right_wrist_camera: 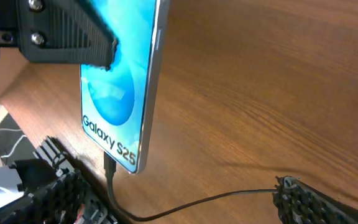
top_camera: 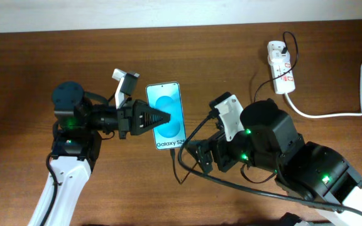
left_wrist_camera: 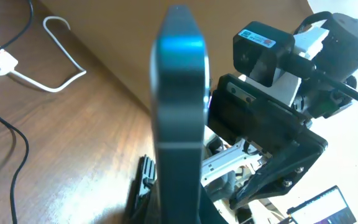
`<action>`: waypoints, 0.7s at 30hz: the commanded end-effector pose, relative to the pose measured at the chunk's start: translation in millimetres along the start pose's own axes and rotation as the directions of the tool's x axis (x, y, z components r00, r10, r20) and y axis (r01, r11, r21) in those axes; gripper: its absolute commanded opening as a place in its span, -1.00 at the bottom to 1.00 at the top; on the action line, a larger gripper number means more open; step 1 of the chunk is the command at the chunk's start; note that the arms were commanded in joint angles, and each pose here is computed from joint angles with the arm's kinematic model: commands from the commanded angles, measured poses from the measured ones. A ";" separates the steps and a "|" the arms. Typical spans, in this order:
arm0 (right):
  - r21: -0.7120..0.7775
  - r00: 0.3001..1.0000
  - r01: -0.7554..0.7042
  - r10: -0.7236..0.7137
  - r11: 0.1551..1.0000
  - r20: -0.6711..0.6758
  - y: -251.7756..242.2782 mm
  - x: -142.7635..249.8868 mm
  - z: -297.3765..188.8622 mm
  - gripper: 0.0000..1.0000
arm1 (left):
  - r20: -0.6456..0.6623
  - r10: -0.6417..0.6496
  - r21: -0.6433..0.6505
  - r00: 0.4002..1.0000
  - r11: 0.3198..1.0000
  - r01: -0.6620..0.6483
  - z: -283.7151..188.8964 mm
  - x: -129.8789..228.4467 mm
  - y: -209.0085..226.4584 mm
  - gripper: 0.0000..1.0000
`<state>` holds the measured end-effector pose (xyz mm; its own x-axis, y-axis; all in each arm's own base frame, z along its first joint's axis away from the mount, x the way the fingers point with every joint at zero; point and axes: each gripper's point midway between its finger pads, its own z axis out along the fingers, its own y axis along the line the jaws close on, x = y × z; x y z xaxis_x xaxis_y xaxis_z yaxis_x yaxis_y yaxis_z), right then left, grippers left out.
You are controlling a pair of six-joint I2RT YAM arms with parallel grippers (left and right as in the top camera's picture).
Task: Plug charger to phone and switch on socket
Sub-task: 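Push the plug upward into the phone port with the right gripper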
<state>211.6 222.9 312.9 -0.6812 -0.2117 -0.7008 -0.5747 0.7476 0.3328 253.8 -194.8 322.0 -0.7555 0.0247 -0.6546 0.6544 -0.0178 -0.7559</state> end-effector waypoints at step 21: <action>0.139 0.963 -0.110 0.140 0.984 -0.230 -24.6 54.7 1.6 0.97 | -0.019 0.247 0.038 0.969 0.969 -0.246 -0.4 -7.1 -26.0 -1.00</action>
<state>183.5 199.5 264.9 -0.8448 -0.2566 -0.4696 -0.4436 0.8265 0.3465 244.2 -194.3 337.7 -0.6022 0.0463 -0.7970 0.7944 -0.0638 -0.6040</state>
